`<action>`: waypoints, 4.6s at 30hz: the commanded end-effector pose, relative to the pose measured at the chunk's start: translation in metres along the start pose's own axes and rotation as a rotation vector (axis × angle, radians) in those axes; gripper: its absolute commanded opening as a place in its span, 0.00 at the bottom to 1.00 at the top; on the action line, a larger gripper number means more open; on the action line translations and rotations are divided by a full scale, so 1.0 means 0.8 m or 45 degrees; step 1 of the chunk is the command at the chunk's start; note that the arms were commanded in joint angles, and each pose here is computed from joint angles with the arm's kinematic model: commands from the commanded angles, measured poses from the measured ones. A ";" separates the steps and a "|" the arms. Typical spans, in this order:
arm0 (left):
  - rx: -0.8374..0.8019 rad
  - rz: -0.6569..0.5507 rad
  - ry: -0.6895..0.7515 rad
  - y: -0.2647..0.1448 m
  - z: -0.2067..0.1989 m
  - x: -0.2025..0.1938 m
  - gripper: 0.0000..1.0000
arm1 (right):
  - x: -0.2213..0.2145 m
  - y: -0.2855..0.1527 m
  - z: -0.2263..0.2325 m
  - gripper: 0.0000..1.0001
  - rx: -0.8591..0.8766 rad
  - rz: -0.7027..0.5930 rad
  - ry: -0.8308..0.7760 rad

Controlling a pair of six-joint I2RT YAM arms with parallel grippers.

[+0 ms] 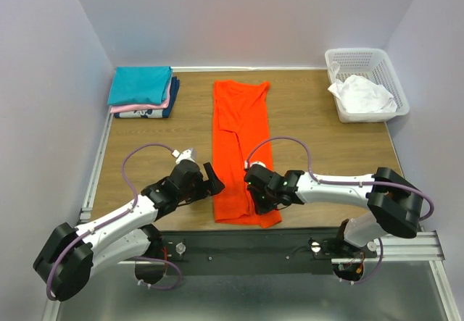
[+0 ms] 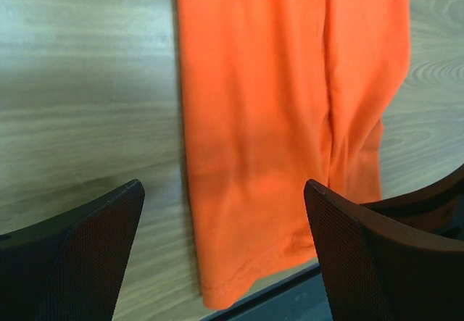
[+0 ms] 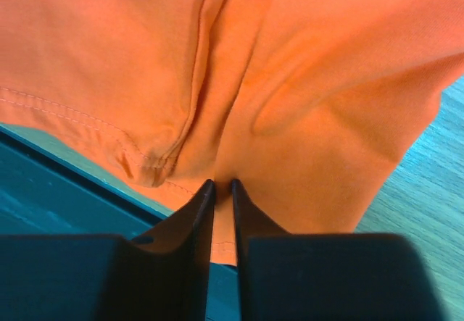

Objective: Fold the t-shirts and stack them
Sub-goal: Fold the tshirt

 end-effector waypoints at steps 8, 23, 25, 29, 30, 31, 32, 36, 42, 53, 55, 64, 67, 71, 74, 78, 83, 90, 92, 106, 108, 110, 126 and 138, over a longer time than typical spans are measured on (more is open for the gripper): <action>-0.001 0.166 0.002 -0.002 0.015 -0.030 0.98 | 0.016 -0.009 0.009 0.01 -0.007 -0.054 0.027; 0.003 0.270 0.030 -0.005 0.025 -0.053 0.59 | 0.036 -0.044 0.026 0.01 0.119 -0.133 0.070; 0.007 0.272 0.028 -0.005 0.025 -0.053 0.59 | 0.039 -0.041 0.028 0.01 0.115 -0.126 0.079; 0.006 0.270 0.029 -0.005 0.024 -0.053 0.59 | 0.046 -0.027 0.032 0.01 0.104 -0.103 0.086; 0.008 0.275 0.032 -0.005 0.024 -0.054 0.59 | 0.047 -0.023 0.033 0.01 0.101 -0.098 0.086; 0.009 0.277 0.032 -0.006 0.025 -0.054 0.59 | 0.045 -0.014 0.033 0.01 0.089 -0.074 0.088; 0.007 0.281 0.032 -0.006 0.025 -0.055 0.59 | 0.046 -0.011 0.036 0.01 0.110 -0.064 0.089; 0.007 0.295 0.029 -0.007 0.026 -0.056 0.59 | 0.050 0.005 0.047 0.04 0.182 -0.028 0.091; 0.000 0.328 0.027 -0.011 0.026 -0.059 0.62 | 0.047 0.007 0.047 0.35 0.186 -0.010 0.091; 0.031 0.427 -0.003 -0.024 0.031 -0.076 0.71 | 0.030 -0.064 0.032 1.00 0.235 -0.191 0.120; 0.024 0.451 -0.015 -0.027 0.031 -0.082 0.71 | 0.015 -0.068 0.020 1.00 0.175 -0.189 0.160; 0.042 0.486 -0.008 -0.024 0.031 -0.092 0.42 | -0.043 -0.055 -0.010 0.95 0.037 -0.066 0.345; 0.054 0.523 0.008 -0.025 0.033 -0.097 0.33 | -0.059 -0.048 -0.013 0.89 0.046 -0.001 0.367; 0.045 0.535 0.010 -0.026 0.032 -0.100 0.21 | -0.067 -0.045 -0.016 0.80 0.036 0.017 0.380; 0.050 0.525 0.012 -0.025 0.032 -0.099 0.08 | -0.066 -0.044 -0.016 0.69 0.023 0.015 0.378; 0.053 0.528 0.007 -0.026 0.033 -0.100 0.03 | -0.067 -0.039 -0.016 0.61 0.027 0.031 0.360; 0.041 0.522 0.004 -0.027 0.032 -0.100 0.03 | -0.076 -0.026 -0.019 0.51 -0.002 0.078 0.359; 0.026 0.519 0.000 -0.028 0.031 -0.099 0.00 | -0.080 -0.020 -0.013 0.11 0.074 0.093 0.381; 0.025 0.524 -0.005 -0.030 0.032 -0.100 0.00 | -0.082 -0.026 -0.007 0.01 0.150 0.102 0.402; -0.272 0.369 -0.058 -0.058 -0.016 -0.076 0.00 | -0.041 -0.062 0.007 0.01 0.233 -0.143 0.424; -0.277 0.291 -0.060 -0.053 -0.030 -0.065 0.00 | -0.024 -0.065 0.000 0.01 0.156 -0.195 0.431; -0.260 0.243 -0.051 -0.046 -0.037 -0.058 0.00 | -0.011 -0.066 -0.013 0.01 0.084 -0.244 0.463; -0.269 -0.229 0.054 -0.003 -0.093 0.077 0.00 | 0.131 -0.097 -0.091 0.01 -0.295 -0.637 0.527; -0.215 -0.233 0.092 0.061 -0.099 0.148 0.00 | 0.192 -0.067 -0.142 0.01 -0.285 -0.641 0.548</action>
Point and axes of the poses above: each gripper's point midway between its finger pads, its own y axis out along the fingers, its own z axis along the line the jaws close on, x = y × z, the point moved 8 cm from there along -y, back along the fingers, and after that the axes turned 9 degrees about -y, right-handed, at the moved point
